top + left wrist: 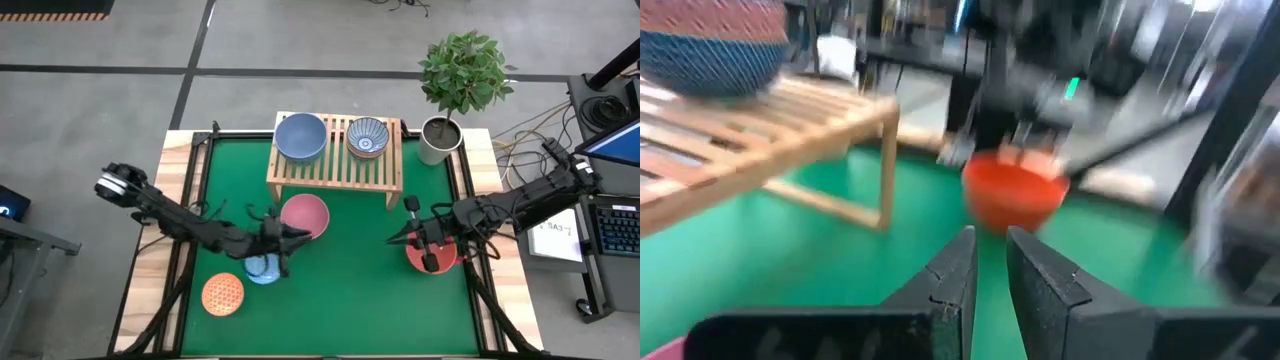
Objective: Place and stack bowls onto a shelf
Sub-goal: Stack the pink bowl on top of the light blue bowl on the shelf
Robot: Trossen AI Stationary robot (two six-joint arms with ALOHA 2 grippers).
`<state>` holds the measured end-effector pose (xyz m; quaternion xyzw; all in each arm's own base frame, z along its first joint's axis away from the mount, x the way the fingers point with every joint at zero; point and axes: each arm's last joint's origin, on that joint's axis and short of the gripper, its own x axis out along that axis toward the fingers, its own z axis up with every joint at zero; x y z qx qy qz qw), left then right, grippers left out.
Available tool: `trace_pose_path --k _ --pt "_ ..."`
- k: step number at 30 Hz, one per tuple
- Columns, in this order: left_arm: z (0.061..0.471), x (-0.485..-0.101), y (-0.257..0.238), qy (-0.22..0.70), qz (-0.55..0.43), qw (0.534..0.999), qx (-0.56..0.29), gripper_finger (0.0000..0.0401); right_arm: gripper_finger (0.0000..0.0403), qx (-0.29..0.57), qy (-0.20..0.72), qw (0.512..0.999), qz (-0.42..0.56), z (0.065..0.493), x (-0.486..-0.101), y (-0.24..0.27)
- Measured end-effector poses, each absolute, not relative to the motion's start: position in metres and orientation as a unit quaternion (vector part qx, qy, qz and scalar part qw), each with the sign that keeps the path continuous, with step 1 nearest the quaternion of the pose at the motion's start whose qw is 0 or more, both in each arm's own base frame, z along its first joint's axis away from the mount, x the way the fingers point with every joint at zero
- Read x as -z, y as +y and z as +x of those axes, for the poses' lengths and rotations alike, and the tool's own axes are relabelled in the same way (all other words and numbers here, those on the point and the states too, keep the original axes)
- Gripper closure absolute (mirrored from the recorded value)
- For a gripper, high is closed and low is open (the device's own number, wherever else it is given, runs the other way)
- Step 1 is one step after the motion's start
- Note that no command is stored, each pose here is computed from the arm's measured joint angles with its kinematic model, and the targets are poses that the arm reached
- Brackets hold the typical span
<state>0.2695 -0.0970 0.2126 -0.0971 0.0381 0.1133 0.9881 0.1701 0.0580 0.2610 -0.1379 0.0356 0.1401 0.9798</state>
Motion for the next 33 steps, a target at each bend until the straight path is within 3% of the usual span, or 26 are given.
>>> trace_pose_path --k 4,10,18,23,28,33 --pt "0.293 -0.209 -0.102 0.178 -0.036 0.974 -0.138 0.0360 0.0394 -0.139 0.028 0.978 -0.150 0.164 -0.260 0.056" --pt "0.316 -0.205 -0.092 0.381 0.005 0.912 -0.150 0.0330 0.0394 -0.135 -0.005 0.981 -0.139 0.151 -0.271 0.051" --pt "0.333 -0.193 -0.070 0.464 0.038 0.872 -0.150 0.0253 0.0394 -0.139 0.031 0.983 -0.115 0.139 -0.264 0.047" --pt "0.337 -0.178 -0.058 0.492 0.026 0.858 -0.143 0.0230 0.0394 -0.138 0.023 0.983 -0.117 0.137 -0.265 0.046" --pt "0.340 -0.167 -0.057 0.509 0.038 0.849 -0.134 0.0253 0.0394 -0.138 0.026 0.983 -0.121 0.137 -0.265 0.046" --pt "0.340 -0.172 -0.065 0.509 0.066 0.852 -0.107 0.0351 0.0394 -0.138 0.025 0.982 -0.129 0.137 -0.264 0.046"
